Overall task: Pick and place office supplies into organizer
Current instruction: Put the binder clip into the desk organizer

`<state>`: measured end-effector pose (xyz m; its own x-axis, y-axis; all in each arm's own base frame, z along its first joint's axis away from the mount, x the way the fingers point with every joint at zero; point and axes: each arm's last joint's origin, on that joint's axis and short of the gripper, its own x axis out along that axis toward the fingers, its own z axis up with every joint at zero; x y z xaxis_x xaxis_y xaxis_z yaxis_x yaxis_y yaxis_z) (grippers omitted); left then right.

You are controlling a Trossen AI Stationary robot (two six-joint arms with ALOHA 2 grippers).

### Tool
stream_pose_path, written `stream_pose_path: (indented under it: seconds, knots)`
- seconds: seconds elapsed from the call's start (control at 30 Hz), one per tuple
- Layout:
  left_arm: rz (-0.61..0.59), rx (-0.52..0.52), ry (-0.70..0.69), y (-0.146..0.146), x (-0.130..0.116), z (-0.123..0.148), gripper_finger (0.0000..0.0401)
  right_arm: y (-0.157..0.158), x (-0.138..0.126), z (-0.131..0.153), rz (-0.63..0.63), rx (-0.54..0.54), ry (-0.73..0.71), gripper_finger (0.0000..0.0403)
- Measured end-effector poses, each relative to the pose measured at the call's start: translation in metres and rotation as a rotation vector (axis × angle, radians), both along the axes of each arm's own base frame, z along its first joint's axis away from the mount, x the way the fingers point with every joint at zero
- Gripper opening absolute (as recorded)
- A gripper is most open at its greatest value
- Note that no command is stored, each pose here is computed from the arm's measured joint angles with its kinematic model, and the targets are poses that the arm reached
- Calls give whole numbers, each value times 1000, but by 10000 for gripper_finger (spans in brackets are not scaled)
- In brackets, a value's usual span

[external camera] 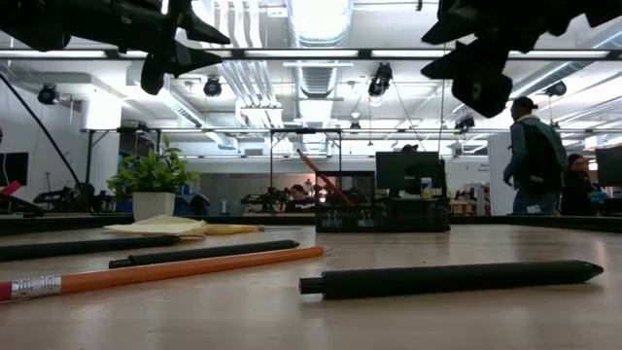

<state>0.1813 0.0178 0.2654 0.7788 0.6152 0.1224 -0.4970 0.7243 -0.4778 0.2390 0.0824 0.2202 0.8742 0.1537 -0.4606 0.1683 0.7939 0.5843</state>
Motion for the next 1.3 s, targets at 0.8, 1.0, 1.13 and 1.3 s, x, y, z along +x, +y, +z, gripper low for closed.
stream_pose_path:
  seconds: [0.8, 1.0, 1.13, 1.3]
  knots:
    - [1, 0, 3, 0, 0, 0, 157, 43, -21, -1, 186, 616, 318, 136]
    - [0, 0, 3, 0, 0, 0, 157, 53, -31, -10, 156, 630, 450, 127]
    - [0, 0, 3, 0, 0, -1, 157, 63, -32, -12, 136, 660, 516, 113]
    - [0, 0, 5, 0, 1, -1, 157, 82, -17, 3, 162, 546, 579, 99]
